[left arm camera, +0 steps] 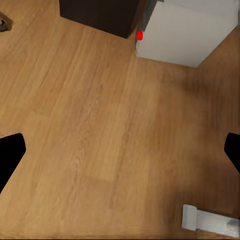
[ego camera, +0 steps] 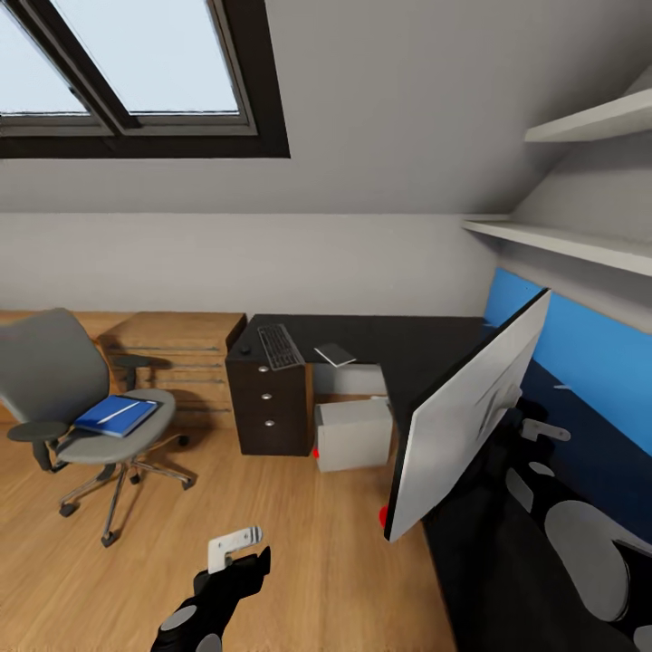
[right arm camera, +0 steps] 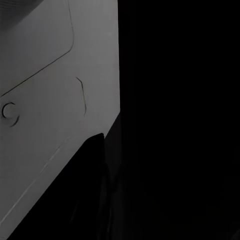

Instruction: In the bedroom, organize the workspace by keeping the computer under the desk, ensuring the monitor is on the desk, placing the keyboard on the desk next to the monitor, placing the mouse on the desk next to the keyboard, moving the folder from the swivel chair onto the desk next to the mouse, stacking the notebook on top of the folder with the pen on top of the notebook, and positioning the swivel chair next to the desk.

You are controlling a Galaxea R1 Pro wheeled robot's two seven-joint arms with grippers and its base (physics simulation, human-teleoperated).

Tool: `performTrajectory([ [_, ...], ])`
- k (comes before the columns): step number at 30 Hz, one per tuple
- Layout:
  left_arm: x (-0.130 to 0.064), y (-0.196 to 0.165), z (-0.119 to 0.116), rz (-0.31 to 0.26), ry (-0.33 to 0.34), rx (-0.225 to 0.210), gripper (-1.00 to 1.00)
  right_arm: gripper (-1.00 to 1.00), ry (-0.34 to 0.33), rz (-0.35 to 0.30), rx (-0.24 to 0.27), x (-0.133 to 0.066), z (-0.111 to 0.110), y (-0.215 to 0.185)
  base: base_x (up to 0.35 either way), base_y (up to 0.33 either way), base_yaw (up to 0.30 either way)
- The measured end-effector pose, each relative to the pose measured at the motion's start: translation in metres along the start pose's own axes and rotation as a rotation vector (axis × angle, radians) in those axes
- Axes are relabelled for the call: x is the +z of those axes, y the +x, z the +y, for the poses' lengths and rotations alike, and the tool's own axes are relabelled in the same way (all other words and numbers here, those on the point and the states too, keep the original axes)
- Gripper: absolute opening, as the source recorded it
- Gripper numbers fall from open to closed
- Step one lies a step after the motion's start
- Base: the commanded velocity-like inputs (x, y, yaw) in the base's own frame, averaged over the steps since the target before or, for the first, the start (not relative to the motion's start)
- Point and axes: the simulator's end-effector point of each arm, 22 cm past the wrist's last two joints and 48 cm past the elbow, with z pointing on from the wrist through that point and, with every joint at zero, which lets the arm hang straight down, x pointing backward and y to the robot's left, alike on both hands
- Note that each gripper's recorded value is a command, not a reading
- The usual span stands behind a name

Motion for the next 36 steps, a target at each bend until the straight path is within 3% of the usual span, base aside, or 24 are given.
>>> performTrajectory([
  [16,-0.0005,-0.0004,0.0000,-0.001,0.000,0.000,1.00,-1.00,-0.005,0.004,0.002,0.0000,0.0023,-0.0004,-0.212,-0.203,0.000],
  [25,-0.0007,0.0001,0.0006,-0.001,-0.002,0.001,1.00,-1.00,-0.012,0.018,0.014,0.0014,0.0089,-0.0008,0.026,-0.226,0.000],
  [36,-0.0008,-0.0001,0.0018,-0.002,-0.004,0.004,1.00,-1.00,-0.009,0.011,0.008,0.0004,0.0059,-0.0008,0.210,-0.241,0.000],
])
